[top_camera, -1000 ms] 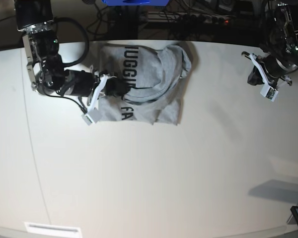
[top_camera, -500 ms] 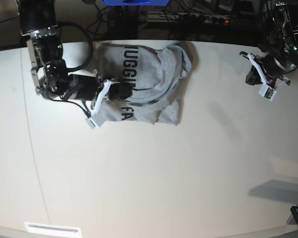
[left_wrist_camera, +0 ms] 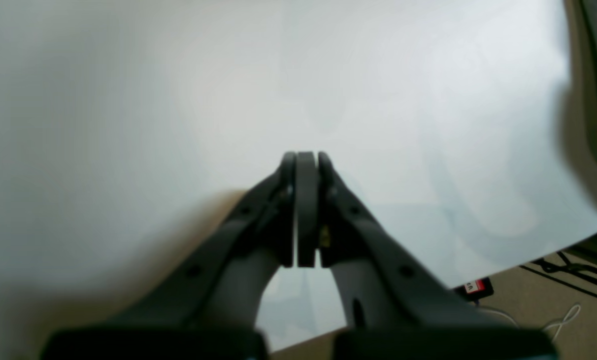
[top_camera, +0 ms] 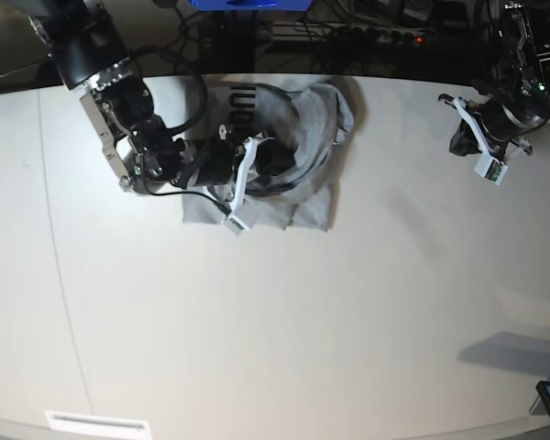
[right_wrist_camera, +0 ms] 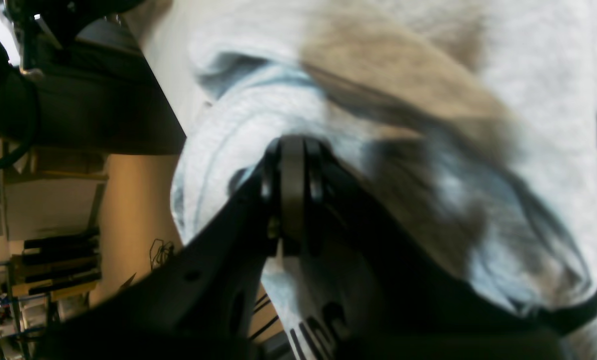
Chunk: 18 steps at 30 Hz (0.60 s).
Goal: Fold the T-shirt properly
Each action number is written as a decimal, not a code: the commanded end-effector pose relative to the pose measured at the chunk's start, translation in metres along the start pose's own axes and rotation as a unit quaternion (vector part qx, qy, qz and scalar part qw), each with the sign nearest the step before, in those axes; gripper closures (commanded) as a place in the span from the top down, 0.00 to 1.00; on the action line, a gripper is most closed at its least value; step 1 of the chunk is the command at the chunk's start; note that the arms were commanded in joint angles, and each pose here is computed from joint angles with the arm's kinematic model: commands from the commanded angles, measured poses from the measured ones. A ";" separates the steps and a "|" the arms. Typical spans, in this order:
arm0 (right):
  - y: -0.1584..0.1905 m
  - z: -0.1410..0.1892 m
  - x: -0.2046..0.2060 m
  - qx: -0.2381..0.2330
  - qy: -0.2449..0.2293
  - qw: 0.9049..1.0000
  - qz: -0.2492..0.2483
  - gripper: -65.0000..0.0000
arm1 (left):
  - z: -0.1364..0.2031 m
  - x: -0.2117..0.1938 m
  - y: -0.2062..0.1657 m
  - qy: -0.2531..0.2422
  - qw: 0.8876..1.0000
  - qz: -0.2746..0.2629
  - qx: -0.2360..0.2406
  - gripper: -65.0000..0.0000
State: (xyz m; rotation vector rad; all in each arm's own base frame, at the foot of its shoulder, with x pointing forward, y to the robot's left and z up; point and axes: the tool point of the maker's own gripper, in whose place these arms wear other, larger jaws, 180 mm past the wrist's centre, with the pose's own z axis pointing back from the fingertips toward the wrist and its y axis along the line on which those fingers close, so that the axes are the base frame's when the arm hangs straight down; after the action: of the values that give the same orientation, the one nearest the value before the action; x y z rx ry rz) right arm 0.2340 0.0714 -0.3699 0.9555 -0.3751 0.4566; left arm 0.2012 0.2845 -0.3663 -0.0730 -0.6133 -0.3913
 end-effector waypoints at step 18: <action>0.048 -0.012 0.056 0.048 -0.008 0.996 0.081 0.01 | 0.000 0.010 -0.005 -0.023 1.000 0.006 -0.004 0.01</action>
State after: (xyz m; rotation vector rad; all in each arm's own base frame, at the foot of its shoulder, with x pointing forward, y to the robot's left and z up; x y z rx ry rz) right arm 0.2477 0.1115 -0.3328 0.9934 -0.4016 0.6098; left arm 0.1995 0.2746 -0.3715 -0.1018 -0.6220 -0.3660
